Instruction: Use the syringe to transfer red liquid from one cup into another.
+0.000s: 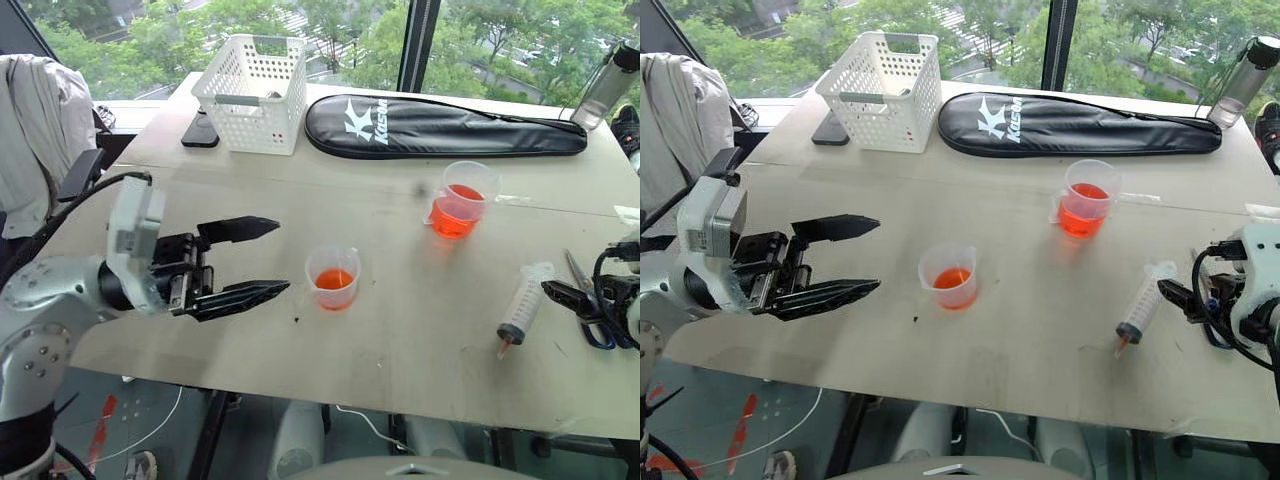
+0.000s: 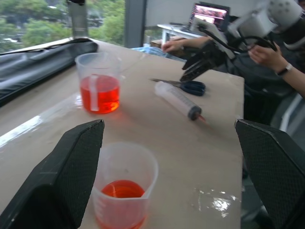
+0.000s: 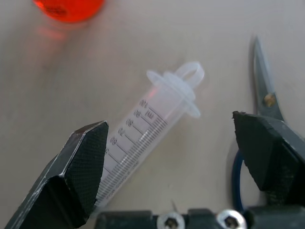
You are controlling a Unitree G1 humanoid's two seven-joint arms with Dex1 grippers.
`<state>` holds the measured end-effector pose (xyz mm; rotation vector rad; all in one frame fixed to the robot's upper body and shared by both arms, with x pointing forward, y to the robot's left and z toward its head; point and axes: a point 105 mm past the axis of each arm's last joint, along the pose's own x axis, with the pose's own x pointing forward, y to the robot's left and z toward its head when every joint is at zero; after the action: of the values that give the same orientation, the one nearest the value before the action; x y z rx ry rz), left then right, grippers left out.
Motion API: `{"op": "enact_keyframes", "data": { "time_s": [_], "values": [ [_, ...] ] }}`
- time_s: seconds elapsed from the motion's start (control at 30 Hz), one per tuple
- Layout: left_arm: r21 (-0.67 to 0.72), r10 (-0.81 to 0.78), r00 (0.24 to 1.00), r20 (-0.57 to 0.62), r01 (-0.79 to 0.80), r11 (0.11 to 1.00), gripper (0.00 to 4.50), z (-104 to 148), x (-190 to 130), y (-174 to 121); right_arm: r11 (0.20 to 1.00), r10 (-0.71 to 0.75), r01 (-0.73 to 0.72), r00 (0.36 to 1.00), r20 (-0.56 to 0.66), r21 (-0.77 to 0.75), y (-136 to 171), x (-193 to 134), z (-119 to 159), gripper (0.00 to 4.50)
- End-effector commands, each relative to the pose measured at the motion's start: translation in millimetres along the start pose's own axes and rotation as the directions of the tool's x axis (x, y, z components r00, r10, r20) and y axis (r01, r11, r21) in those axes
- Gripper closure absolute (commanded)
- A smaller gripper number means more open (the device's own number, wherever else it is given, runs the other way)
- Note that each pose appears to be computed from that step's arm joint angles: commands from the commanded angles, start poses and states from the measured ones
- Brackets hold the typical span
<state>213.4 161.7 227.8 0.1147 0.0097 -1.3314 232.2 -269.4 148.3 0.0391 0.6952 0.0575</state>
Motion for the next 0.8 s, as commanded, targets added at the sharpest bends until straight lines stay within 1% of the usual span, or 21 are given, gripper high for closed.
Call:
{"op": "enact_keyframes", "data": {
  "time_s": [0.03,0.1,0.3,0.4,0.63,0.8],
  "values": [
    [0.081,-0.089,0.995,-0.038,0.092,0.992,0.03,0.4,11.6,-12.3,0.995,-0.021,0.028,0.998,-0.066,0.099,7.0,3.2,3.1,0.00],
    [0.071,-0.107,0.994,-0.031,0.109,0.992,0.03,-1.3,14.2,-14.7,0.990,-0.025,0.038,0.995,-0.095,0.136,11.1,10.8,-0.3,0.00],
    [0.067,-0.123,0.991,-0.042,0.126,0.990,0.03,-2.4,13.0,-17.3,0.965,0.006,0.009,0.998,-0.058,0.263,29.5,34.6,5.8,0.00],
    [0.065,-0.126,0.991,-0.051,0.129,0.989,0.03,-3.8,12.3,-19.3,0.952,-0.015,0.037,0.997,-0.075,0.305,34.7,44.9,5.4,0.00],
    [0.060,-0.104,0.993,-0.052,0.107,0.992,0.03,-4.0,11.8,-23.0,0.940,-0.100,0.140,0.985,-0.141,0.312,35.9,55.7,1.1,0.00],
    [0.062,-0.091,0.995,-0.047,0.094,0.994,0.03,-2.6,14.6,-26.1,0.934,-0.123,0.175,0.976,-0.181,0.311,35.2,61.4,-1.5,0.00]
  ]
}}
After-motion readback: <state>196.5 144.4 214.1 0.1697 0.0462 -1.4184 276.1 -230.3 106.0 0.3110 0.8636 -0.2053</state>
